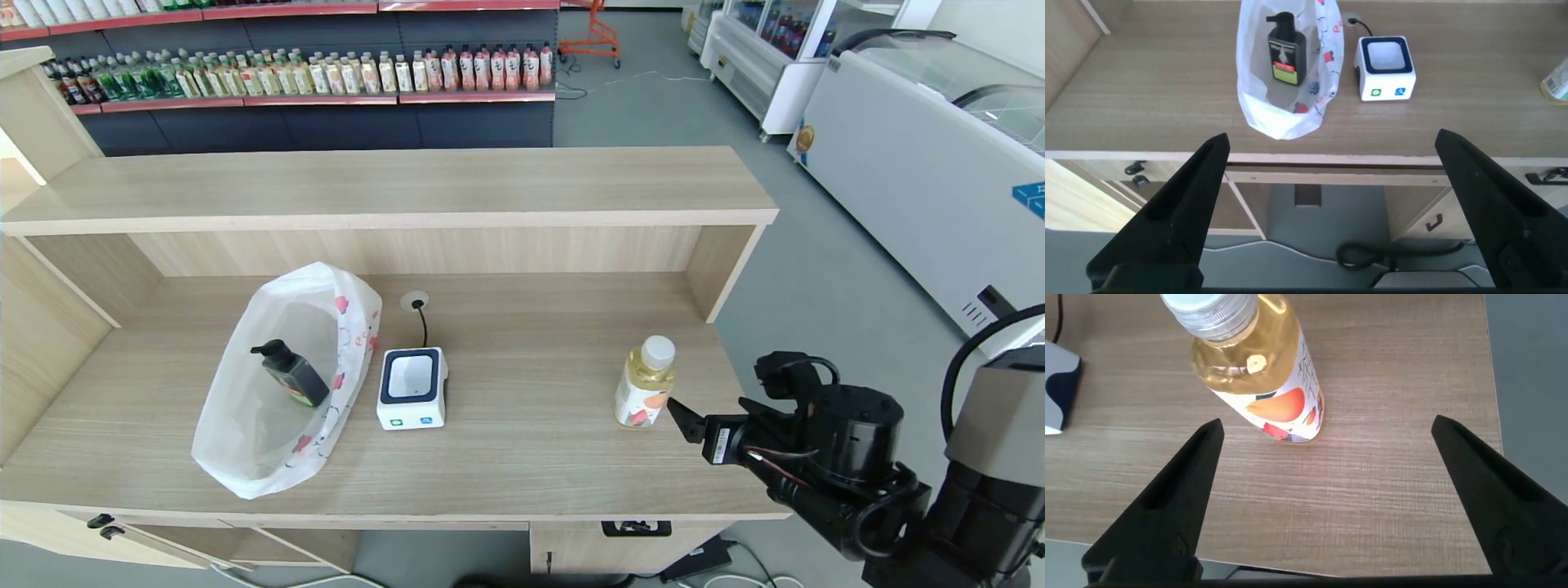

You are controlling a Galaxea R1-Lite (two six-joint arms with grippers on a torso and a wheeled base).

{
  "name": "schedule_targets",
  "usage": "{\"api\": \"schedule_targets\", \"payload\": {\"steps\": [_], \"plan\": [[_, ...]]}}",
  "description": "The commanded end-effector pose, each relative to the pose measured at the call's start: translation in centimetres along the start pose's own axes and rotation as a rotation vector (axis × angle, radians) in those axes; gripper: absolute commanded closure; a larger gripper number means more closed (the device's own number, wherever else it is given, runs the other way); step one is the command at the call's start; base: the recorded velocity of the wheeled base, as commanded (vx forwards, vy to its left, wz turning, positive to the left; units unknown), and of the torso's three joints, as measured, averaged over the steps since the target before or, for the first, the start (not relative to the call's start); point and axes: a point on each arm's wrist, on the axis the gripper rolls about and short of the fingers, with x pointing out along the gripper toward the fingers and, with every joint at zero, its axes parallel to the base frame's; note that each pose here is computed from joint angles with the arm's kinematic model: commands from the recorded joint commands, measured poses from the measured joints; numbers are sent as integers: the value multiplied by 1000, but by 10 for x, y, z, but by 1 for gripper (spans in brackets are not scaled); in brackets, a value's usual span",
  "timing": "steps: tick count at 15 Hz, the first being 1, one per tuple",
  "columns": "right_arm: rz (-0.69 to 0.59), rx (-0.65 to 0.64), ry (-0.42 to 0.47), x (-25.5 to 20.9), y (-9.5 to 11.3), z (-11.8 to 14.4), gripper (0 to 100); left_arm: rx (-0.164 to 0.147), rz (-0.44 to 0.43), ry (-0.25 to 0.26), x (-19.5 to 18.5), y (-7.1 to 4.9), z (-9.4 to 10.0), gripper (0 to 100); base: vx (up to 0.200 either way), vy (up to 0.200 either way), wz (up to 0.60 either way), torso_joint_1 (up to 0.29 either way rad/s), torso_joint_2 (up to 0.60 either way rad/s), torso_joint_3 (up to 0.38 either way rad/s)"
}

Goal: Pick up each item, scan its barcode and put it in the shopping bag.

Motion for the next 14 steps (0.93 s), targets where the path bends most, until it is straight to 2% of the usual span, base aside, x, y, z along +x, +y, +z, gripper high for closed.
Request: {"api": "schedule_targets", "payload": {"steps": [1, 5, 9, 14], "plan": [[15, -11, 8, 15, 7, -8, 0, 0, 0, 0, 0, 0, 0, 0, 0, 0, 0, 0, 0, 0], [22, -50, -8, 40, 13, -15, 0, 0, 0, 0, 0, 0, 0, 0, 0, 0, 0, 0, 0, 0], [46, -89, -61, 69, 21, -13, 0, 0, 0, 0, 0, 0, 0, 0, 0, 0, 0, 0, 0, 0], [90, -151, -38, 85, 24, -23, 0, 0, 0, 0, 0, 0, 0, 0, 0, 0, 0, 0, 0, 0]]}}
